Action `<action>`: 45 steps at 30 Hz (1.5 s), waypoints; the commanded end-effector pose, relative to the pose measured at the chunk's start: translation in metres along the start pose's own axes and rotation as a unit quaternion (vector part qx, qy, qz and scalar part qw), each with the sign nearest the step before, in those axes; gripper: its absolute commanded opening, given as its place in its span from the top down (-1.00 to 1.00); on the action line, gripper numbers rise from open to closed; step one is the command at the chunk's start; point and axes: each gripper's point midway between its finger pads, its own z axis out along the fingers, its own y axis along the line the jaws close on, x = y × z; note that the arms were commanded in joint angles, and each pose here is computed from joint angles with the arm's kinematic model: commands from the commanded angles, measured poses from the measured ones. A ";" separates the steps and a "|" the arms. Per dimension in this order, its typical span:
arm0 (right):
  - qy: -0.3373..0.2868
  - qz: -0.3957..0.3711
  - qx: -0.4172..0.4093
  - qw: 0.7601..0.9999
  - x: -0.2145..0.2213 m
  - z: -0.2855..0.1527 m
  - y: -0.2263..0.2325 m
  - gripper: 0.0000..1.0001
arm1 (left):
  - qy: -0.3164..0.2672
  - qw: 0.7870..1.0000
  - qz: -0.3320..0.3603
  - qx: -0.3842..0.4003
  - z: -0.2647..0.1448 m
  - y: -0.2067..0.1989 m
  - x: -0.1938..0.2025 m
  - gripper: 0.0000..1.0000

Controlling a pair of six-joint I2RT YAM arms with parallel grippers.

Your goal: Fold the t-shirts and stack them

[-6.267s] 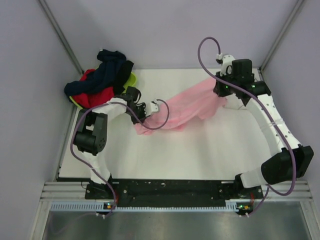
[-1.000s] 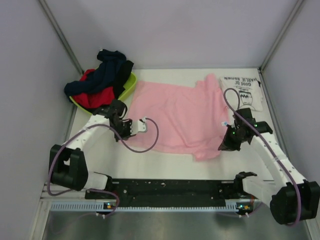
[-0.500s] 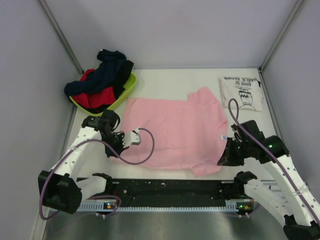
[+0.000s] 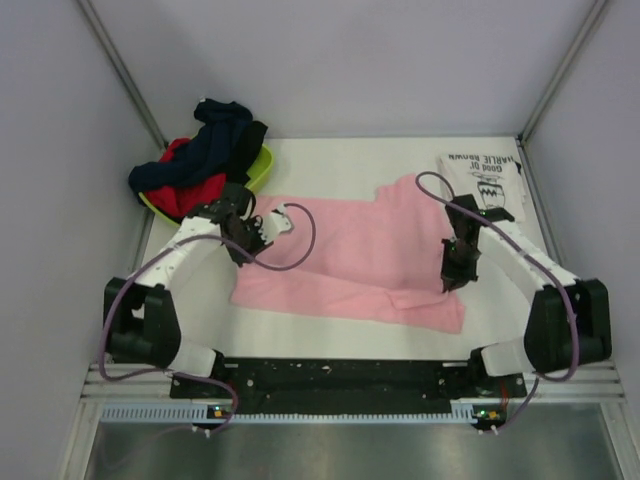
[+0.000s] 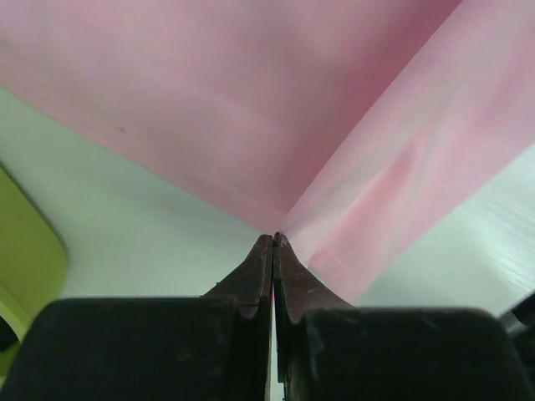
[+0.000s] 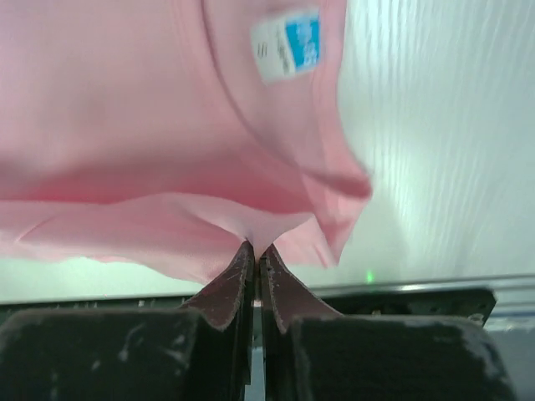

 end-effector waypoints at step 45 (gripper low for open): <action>-0.090 0.084 0.011 0.992 -0.022 0.021 -0.028 -0.48 | -0.008 0.997 0.080 0.003 0.047 -0.023 0.026 -0.29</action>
